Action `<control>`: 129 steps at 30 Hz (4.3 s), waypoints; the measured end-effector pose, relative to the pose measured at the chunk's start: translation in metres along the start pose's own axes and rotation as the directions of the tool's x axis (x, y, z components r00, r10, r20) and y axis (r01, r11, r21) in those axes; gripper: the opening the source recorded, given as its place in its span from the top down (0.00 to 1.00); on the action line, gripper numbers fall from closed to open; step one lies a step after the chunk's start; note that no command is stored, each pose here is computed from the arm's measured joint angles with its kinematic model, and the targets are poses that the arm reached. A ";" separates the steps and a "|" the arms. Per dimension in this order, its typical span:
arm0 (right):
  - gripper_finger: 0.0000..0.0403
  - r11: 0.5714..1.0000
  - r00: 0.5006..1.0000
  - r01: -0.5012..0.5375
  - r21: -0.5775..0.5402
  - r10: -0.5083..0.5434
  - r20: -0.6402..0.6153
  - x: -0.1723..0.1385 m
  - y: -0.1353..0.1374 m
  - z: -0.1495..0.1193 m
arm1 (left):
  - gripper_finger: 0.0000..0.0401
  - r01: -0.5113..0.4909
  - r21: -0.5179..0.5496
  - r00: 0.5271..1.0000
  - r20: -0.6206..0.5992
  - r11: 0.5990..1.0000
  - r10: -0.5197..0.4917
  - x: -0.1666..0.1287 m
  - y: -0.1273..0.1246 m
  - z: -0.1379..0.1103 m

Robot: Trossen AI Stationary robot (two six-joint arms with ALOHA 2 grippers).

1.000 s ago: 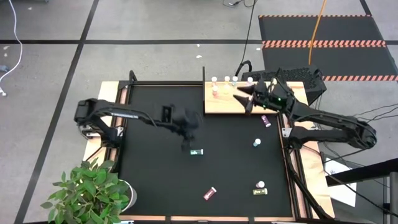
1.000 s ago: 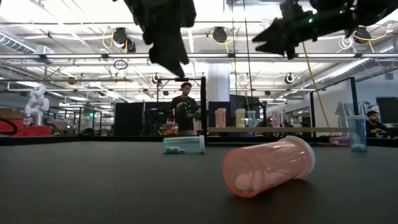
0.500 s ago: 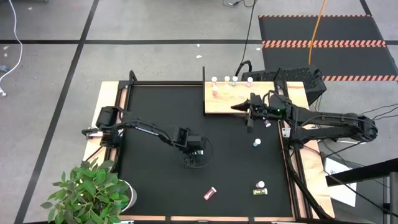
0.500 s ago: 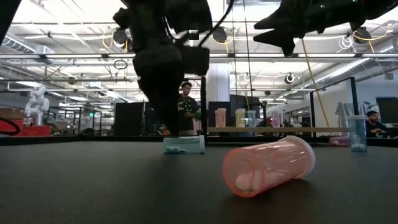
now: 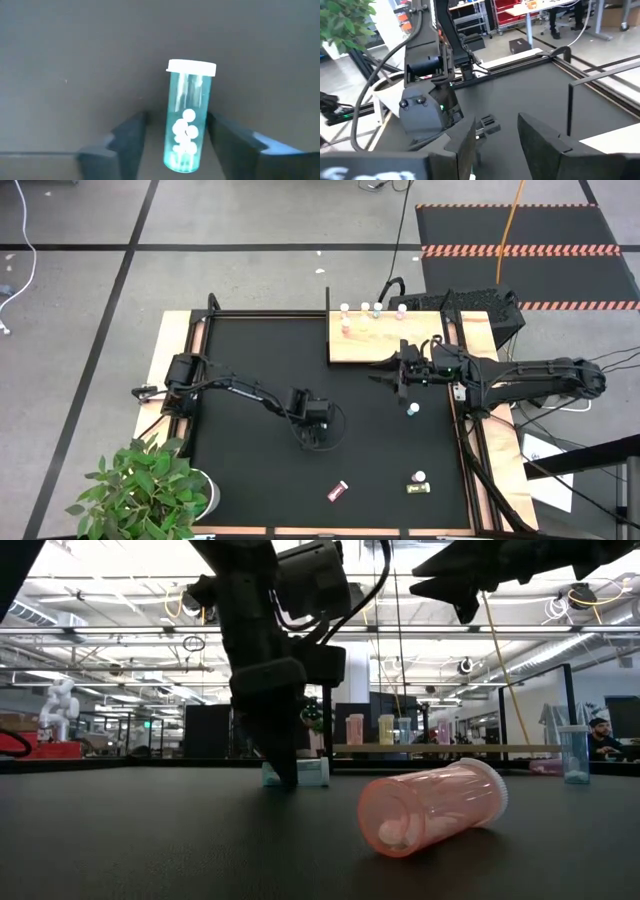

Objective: Pick and place medicine bottles onto shelf by color
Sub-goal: Put the left blue pill bottle aligned with the other blue pill bottle on the shelf

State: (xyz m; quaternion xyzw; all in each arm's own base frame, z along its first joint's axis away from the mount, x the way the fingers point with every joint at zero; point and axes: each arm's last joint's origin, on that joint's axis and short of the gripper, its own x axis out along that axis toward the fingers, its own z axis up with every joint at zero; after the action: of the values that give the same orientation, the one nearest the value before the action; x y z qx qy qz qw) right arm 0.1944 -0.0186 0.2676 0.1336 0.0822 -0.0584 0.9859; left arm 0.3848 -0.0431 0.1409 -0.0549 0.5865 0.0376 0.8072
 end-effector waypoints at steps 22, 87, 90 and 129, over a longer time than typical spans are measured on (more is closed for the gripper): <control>0.66 0.996 0.997 -0.069 -0.052 0.070 0.016 -0.001 0.020 0.011 | 0.72 0.029 -0.040 0.989 0.149 0.999 -0.022 -0.055 0.015 0.011; 0.57 0.980 0.993 -0.116 -0.161 0.110 -0.049 0.024 0.033 0.057 | 0.71 -0.045 0.111 0.550 0.832 0.993 -0.069 -0.172 0.032 0.057; 0.62 0.980 0.993 -0.116 -0.161 0.109 -0.053 0.024 0.033 0.056 | 0.71 -0.045 0.111 0.550 0.832 0.993 -0.068 -0.172 0.032 0.057; 0.70 0.838 0.804 0.428 -0.337 -0.524 -0.282 0.007 -0.136 0.026 | 0.24 0.013 -0.235 0.833 0.541 0.972 0.119 -0.145 0.088 0.033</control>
State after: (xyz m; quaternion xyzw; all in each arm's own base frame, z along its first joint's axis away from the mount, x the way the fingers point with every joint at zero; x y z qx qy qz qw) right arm 0.1867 -0.1566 0.2566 -0.0122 0.3006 -0.2690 0.9150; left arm 0.3598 0.0490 0.2848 -0.1177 0.3222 0.1416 0.9286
